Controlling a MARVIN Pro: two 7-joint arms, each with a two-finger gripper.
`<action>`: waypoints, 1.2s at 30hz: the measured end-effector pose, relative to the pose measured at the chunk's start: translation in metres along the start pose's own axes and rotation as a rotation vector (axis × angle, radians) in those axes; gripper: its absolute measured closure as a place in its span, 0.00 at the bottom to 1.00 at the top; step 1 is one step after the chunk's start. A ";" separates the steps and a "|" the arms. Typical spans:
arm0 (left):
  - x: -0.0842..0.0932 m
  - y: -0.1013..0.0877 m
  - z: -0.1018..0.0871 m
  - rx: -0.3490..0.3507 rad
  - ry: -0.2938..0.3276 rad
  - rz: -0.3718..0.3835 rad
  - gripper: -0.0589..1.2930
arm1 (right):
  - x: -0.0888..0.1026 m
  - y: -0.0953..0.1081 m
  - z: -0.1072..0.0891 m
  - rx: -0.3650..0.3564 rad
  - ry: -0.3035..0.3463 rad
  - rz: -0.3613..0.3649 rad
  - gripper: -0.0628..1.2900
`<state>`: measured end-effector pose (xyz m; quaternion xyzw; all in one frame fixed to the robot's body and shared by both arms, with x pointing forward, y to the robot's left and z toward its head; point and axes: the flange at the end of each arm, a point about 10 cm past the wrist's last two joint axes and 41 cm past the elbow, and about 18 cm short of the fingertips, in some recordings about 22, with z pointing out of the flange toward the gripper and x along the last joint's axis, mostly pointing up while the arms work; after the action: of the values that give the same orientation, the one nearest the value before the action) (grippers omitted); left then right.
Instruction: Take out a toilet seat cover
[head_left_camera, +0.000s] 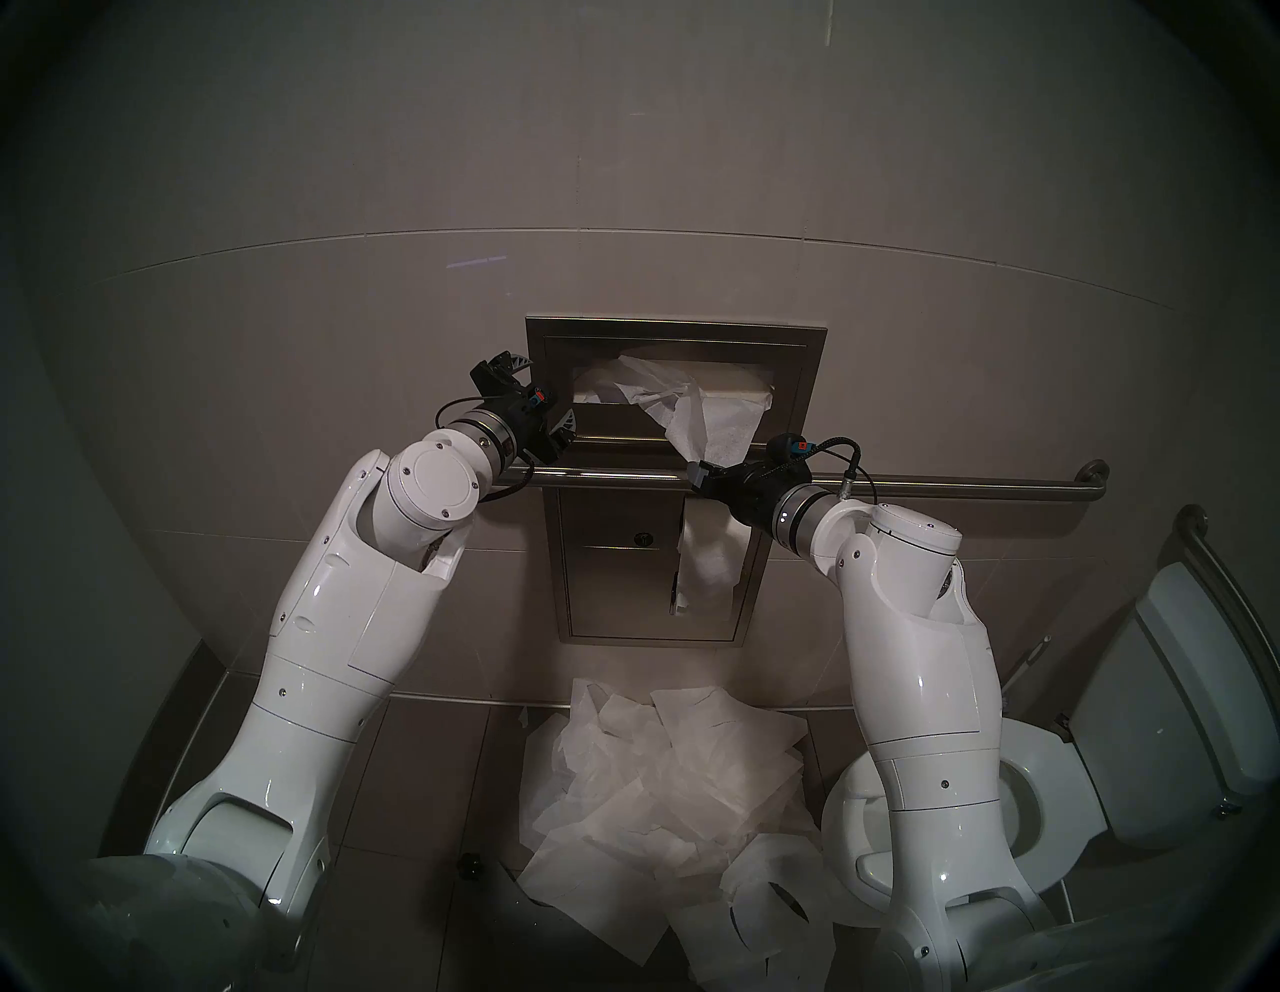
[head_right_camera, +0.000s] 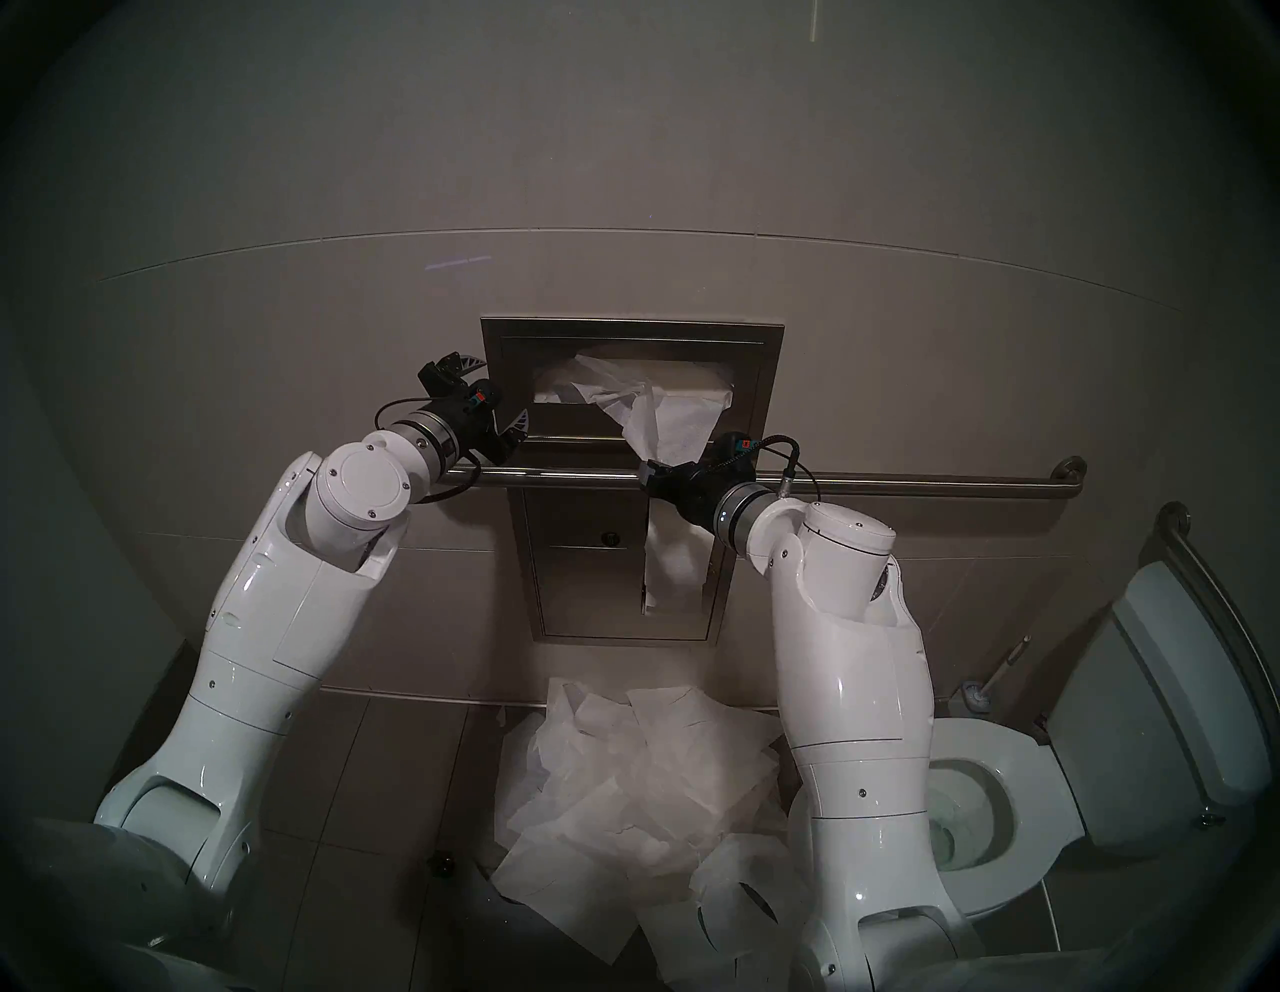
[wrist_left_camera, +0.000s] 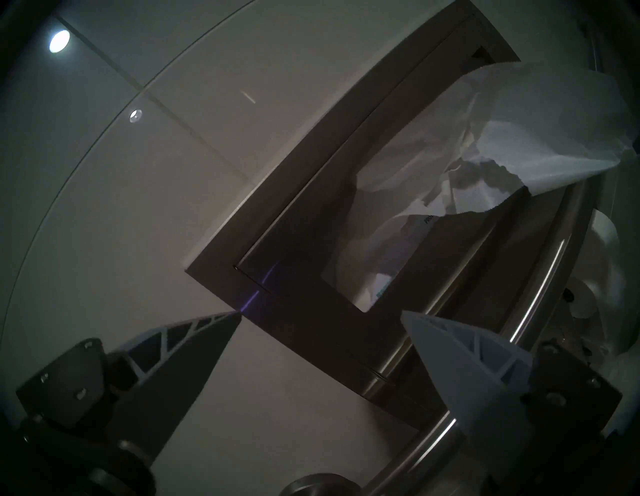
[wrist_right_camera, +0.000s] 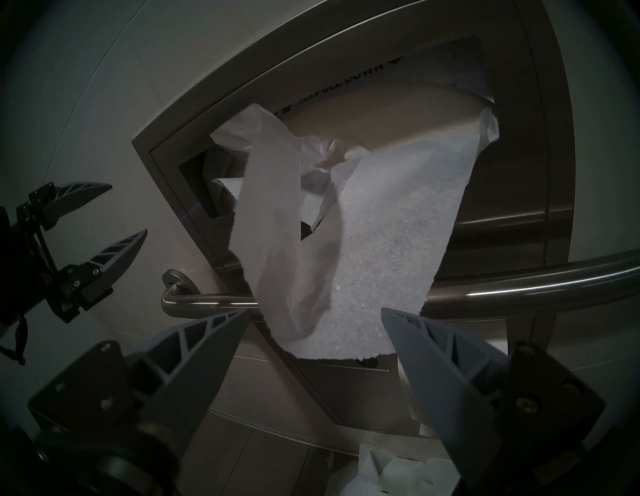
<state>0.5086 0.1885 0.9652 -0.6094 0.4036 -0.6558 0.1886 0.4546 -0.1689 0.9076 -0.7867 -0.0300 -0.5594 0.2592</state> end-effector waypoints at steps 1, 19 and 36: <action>0.001 0.000 0.001 -0.004 0.005 0.004 0.03 | 0.000 0.000 0.000 0.000 0.000 0.000 0.23; 0.022 0.044 0.044 -0.188 0.069 0.007 0.03 | -0.001 0.000 0.000 0.000 -0.002 0.002 0.23; 0.034 0.018 0.071 -0.162 0.092 0.015 0.03 | -0.001 0.000 0.001 0.000 -0.003 0.003 0.23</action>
<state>0.5653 0.1314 0.9685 -0.5888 0.4681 -0.6470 0.1247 0.4548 -0.1688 0.9063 -0.7875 -0.0293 -0.5580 0.2600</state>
